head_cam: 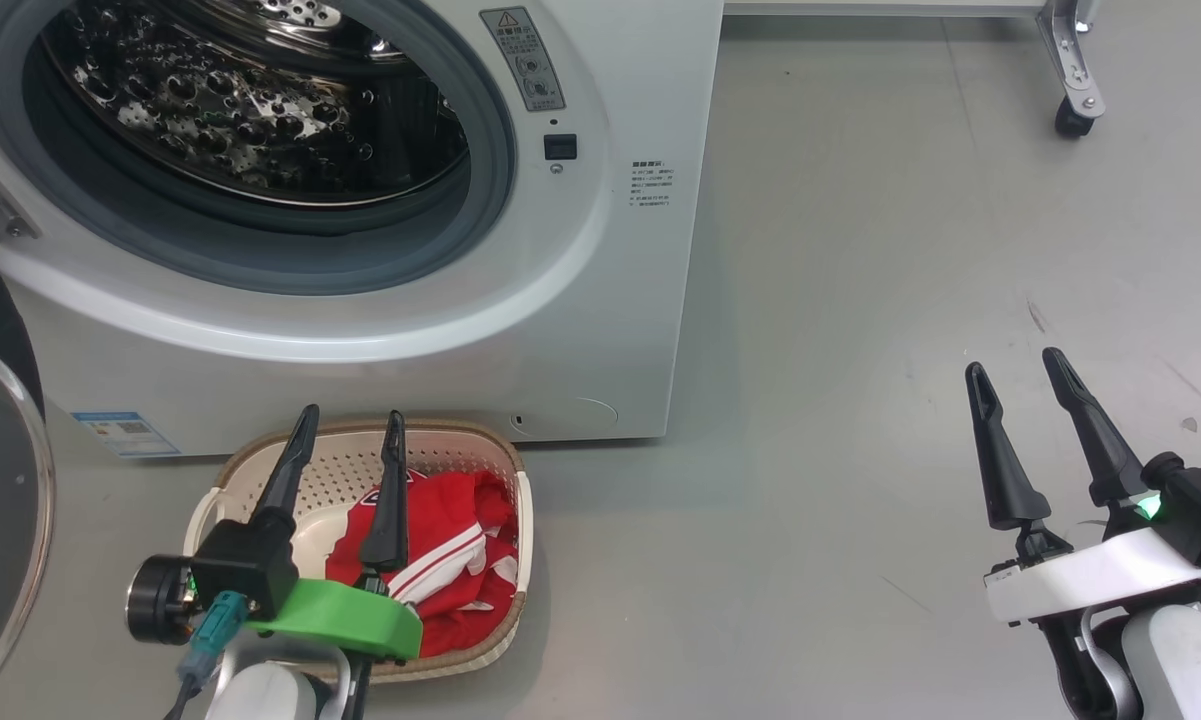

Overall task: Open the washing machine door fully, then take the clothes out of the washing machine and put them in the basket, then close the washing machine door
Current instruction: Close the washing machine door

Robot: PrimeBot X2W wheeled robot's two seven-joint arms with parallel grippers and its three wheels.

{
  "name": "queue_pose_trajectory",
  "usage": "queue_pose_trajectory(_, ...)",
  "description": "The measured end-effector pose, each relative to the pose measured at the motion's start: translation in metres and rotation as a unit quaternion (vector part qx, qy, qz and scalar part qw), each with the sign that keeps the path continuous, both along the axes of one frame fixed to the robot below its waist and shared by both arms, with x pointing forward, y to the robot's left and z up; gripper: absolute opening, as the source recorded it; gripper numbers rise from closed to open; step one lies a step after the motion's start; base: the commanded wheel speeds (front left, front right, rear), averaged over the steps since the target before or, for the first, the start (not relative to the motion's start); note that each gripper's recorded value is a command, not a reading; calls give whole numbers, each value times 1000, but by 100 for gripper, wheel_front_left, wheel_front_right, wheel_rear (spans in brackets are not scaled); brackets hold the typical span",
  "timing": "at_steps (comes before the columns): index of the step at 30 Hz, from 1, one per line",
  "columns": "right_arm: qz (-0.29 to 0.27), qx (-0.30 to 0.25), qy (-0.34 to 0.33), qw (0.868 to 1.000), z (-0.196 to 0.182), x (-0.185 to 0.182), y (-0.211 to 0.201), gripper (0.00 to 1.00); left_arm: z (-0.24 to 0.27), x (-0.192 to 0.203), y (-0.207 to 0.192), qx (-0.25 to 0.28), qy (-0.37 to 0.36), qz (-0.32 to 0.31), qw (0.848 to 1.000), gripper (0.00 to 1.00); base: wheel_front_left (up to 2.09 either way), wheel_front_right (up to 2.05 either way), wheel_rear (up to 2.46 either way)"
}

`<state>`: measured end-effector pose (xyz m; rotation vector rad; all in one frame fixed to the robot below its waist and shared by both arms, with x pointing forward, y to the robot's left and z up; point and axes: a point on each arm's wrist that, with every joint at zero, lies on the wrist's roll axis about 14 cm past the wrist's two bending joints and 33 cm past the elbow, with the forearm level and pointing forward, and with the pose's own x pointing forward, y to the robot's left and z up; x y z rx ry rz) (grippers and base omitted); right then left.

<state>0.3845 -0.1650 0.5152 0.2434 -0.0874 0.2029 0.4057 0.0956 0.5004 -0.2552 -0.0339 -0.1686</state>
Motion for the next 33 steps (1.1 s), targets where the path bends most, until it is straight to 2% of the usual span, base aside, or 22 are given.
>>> queue_pose_trajectory(21,4,0,2,1000,-2,1,3,100,4,1,4,13,-9,8,1000,100,-112,112,0)
queue_pose_trajectory(33,5,1,5,1000,-3,2,3,100,3,1,5,15,-8,9,1000,100,-74,74,0)
